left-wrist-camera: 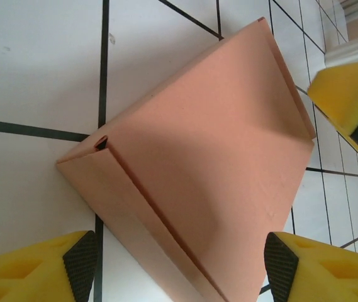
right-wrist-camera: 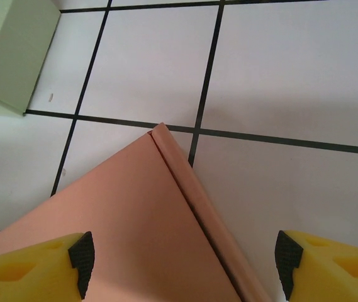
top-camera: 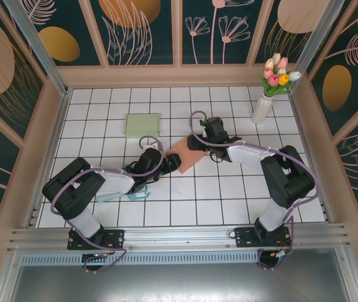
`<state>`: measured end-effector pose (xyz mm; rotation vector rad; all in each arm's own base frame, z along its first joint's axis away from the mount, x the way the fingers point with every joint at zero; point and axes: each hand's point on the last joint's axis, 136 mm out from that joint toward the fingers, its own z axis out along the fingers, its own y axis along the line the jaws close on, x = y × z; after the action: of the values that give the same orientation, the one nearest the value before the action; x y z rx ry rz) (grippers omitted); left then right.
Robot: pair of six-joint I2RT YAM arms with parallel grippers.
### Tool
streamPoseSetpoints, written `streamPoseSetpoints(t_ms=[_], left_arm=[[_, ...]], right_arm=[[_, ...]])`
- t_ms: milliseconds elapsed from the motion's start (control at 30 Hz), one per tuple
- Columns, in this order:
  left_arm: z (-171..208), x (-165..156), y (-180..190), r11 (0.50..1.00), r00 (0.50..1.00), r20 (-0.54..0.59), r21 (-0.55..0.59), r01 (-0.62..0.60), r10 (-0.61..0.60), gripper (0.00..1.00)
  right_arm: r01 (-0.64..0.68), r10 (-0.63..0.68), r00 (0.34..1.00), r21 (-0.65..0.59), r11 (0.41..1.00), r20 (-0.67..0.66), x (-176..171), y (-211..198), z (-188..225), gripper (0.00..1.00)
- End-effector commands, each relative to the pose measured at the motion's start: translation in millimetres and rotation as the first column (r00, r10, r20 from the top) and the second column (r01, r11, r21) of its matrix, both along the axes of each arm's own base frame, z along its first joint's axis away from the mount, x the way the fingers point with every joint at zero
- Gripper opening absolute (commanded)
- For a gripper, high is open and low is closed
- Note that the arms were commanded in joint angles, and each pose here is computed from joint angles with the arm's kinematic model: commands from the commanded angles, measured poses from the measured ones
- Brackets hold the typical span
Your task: Fold the paper box
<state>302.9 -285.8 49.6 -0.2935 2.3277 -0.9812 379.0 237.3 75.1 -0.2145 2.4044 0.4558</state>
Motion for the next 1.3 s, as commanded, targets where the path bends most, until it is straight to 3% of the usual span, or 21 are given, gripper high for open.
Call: streamPoseSetpoints(t_ms=[0,233,467,700,900,1267], left_arm=[[22,14,-17,0.998,0.999,0.046,-0.070,0.006,-0.002,0.72],[15,27,-30,0.999,0.999,0.034,-0.038,0.014,-0.012,0.72],[17,53,-51,1.000,0.999,0.048,-0.005,0.023,-0.023,0.72],[43,105,-67,0.996,0.991,0.136,0.089,-0.020,0.008,0.73],[35,156,-68,0.994,0.991,0.125,0.100,-0.050,0.037,0.72],[21,192,-53,0.980,0.988,0.125,0.165,-0.115,0.095,0.72]], right_arm=[[0.000,0.000,1.000,-0.025,1.000,0.015,17,-7,-1,0.77],[0.009,-0.011,0.999,-0.047,0.999,-0.043,17,-15,-26,0.76],[-0.003,0.010,0.997,0.099,0.995,-0.078,17,-1,-13,0.64],[0.129,-0.120,0.991,0.173,0.976,-0.061,48,-21,5,0.61],[0.172,-0.171,0.985,0.224,0.959,-0.028,75,-32,13,0.61],[0.149,-0.153,0.988,0.242,0.959,-0.005,107,-28,10,0.61]])
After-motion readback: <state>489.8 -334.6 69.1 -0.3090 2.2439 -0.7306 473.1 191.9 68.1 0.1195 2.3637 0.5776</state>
